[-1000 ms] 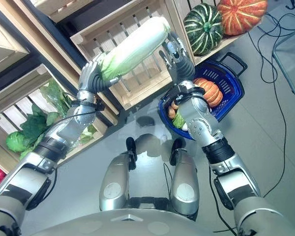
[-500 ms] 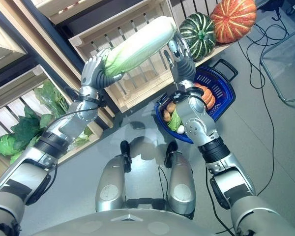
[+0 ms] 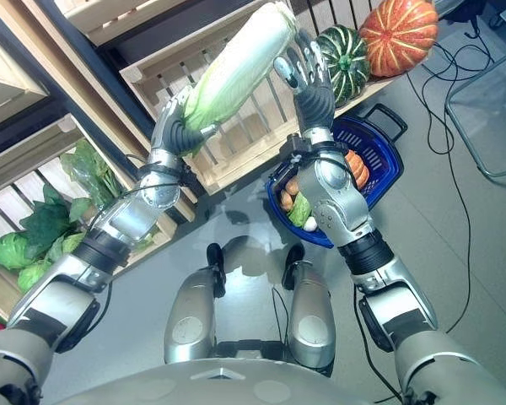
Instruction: Pick up fruits and vegetables into the basket
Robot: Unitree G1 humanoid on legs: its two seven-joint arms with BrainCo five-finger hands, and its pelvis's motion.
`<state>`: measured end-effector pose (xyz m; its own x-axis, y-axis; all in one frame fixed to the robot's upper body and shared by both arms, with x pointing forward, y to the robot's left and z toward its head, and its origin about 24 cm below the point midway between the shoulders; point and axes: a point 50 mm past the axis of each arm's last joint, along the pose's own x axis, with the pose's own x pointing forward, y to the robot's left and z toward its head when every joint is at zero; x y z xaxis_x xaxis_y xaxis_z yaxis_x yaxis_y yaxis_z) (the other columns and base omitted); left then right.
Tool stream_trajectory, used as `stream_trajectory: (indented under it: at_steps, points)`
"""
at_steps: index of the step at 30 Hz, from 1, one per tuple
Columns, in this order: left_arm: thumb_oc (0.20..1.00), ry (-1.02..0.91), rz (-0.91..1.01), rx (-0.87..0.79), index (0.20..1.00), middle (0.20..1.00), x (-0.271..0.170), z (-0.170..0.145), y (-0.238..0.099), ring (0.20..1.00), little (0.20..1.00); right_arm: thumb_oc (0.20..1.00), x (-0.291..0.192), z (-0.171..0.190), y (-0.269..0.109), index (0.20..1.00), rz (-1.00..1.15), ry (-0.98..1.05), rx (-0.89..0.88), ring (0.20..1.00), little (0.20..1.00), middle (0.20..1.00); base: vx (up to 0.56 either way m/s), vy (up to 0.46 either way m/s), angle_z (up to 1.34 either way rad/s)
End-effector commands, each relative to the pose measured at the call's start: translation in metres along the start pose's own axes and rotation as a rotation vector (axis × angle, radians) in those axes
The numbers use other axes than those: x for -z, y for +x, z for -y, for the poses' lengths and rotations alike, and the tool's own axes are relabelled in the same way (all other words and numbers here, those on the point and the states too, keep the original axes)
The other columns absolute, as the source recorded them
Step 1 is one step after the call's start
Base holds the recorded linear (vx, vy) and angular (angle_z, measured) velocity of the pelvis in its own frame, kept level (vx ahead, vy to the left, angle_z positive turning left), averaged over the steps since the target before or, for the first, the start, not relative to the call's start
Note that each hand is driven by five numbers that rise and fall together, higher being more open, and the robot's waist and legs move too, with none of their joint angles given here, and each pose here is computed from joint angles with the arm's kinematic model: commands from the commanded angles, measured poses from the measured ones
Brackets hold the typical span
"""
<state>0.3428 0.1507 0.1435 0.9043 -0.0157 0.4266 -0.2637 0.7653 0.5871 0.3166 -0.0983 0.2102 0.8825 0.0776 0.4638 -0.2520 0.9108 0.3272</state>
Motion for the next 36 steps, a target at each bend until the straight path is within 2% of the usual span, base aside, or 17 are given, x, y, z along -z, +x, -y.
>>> stream_trajectory:
  at_steps: [1, 9, 14, 16, 26, 36]
  points:
    - [0.200, -0.176, 0.033, -0.156, 0.200, 0.200, -0.017, -0.015, -0.005, 0.200, 0.200, 1.000, -0.026, -0.002, -0.004, 1.000, 0.154, 0.043, 0.031, 1.000, 1.000, 1.000, 0.03, 0.037, -0.02]
    - [0.200, -0.241, -0.001, -0.303, 0.200, 0.200, -0.008, -0.036, -0.004, 0.200, 0.200, 1.000, -0.030, 0.028, -0.010, 1.000, 0.190, 0.075, 0.218, 1.000, 1.000, 1.000, 0.02, 0.006, 0.00]
    - [0.200, -0.253, 0.040, -0.335, 0.200, 0.200, -0.014, -0.043, -0.003, 0.200, 0.200, 1.000, -0.022, 0.032, -0.011, 1.000, 0.141, 0.115, 0.231, 1.000, 1.000, 1.000, 0.02, 0.008, 0.01]
    - [0.200, -0.246, 0.063, -0.336, 0.200, 0.200, -0.017, -0.044, -0.002, 0.200, 0.200, 1.000, -0.019, 0.029, -0.011, 1.000, 0.119, 0.129, 0.205, 1.000, 1.000, 1.000, 0.00, 0.000, 0.00]
    - [0.200, -0.008, 0.220, -0.175, 0.200, 0.200, -0.039, -0.029, 0.004, 0.200, 0.200, 1.000, -0.017, -0.026, -0.008, 1.000, 0.037, 0.266, -0.255, 1.000, 1.000, 1.000, 0.00, 0.000, 0.00]
    - [0.200, 0.209, 0.364, -0.075, 0.200, 0.200, -0.056, -0.018, 0.005, 0.200, 0.200, 1.000, -0.001, -0.043, -0.006, 1.000, -0.129, 0.392, -0.363, 1.000, 1.000, 1.000, -0.01, -0.019, 0.05]
